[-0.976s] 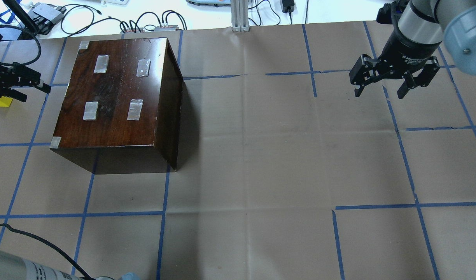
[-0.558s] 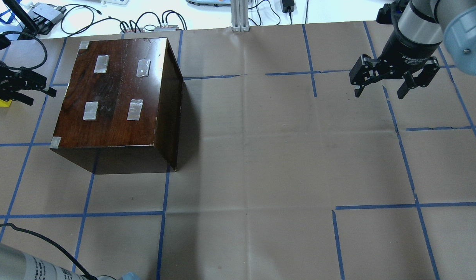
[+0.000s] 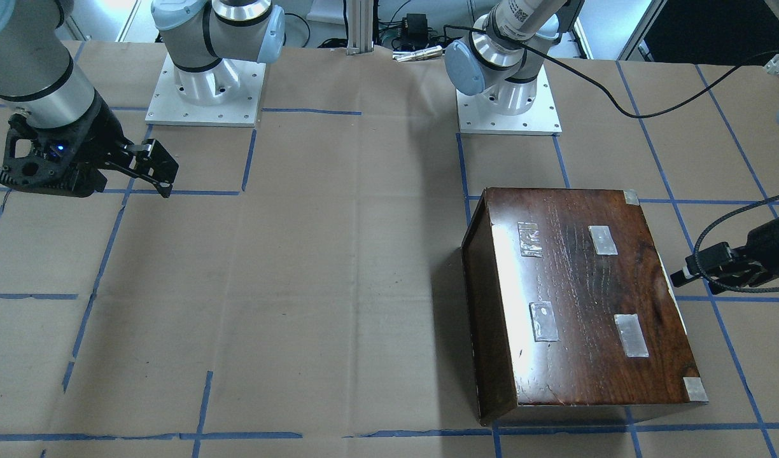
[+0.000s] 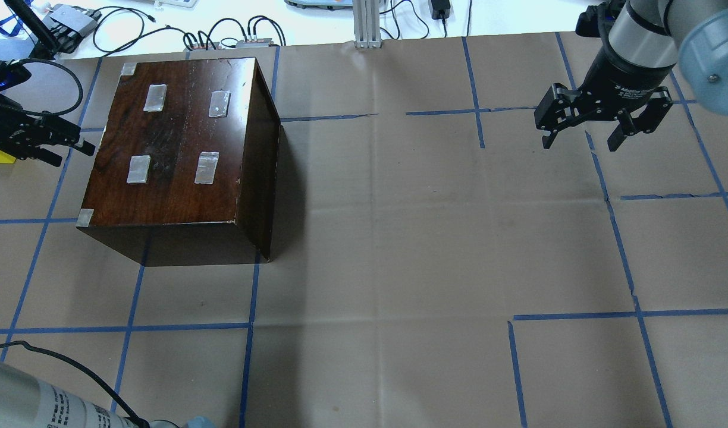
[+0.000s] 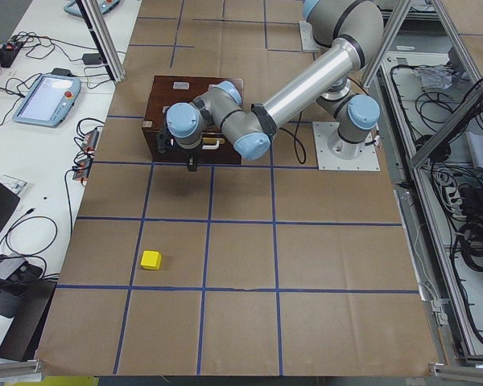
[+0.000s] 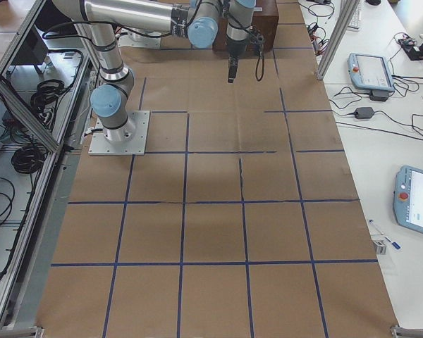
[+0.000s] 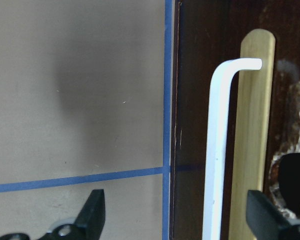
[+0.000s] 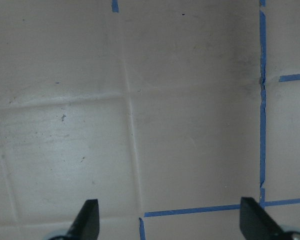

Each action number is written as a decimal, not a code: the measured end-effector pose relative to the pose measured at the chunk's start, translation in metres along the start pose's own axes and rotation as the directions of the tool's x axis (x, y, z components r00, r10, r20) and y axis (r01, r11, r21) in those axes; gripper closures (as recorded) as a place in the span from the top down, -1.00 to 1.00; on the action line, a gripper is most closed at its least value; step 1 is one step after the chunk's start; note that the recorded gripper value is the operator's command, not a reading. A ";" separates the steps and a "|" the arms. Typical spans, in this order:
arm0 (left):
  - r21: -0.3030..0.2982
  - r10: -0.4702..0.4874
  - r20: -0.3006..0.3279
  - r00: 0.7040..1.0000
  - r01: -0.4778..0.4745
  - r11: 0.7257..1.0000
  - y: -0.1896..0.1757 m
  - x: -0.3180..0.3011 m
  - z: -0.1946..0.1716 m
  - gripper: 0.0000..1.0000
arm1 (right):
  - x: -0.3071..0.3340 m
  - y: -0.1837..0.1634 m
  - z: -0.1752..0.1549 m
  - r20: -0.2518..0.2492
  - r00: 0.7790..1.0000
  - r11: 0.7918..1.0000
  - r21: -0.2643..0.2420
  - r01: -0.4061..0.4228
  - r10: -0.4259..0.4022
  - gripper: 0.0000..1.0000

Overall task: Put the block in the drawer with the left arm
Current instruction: 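Close the left gripper on the white drawer handle, then pull the drawer outward from the box with the left gripper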

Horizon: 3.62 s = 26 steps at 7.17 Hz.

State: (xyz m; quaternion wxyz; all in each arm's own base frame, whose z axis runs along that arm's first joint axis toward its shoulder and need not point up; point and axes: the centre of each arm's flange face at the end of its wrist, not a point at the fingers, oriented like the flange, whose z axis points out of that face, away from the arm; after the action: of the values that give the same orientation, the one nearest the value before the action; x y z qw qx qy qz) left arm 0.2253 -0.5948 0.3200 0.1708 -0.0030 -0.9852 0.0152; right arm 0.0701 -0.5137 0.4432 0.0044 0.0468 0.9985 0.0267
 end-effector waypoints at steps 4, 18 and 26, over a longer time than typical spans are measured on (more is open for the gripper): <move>-0.030 0.031 -0.010 0.999 -0.031 0.999 -0.011 0.009 0.020 0.98 | 0.000 0.000 0.000 0.000 1.000 1.000 0.001 0.000 0.000 1.00; -0.054 0.021 0.008 1.000 -0.021 0.998 -0.015 -0.008 0.029 0.98 | 0.000 0.000 0.000 0.000 1.000 1.000 0.000 0.000 0.000 1.00; -0.043 -0.019 0.081 0.997 0.023 0.999 -0.003 -0.046 0.010 0.98 | 0.000 0.000 0.000 0.000 1.000 1.000 0.001 0.000 0.000 1.00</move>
State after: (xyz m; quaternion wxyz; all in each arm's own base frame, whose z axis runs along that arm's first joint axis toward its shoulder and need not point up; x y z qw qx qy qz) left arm 0.2653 -0.5982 0.2956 0.1311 0.0043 -0.9913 -0.0083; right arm 0.0701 -0.5138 0.4434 0.0044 0.0468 0.9985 0.0263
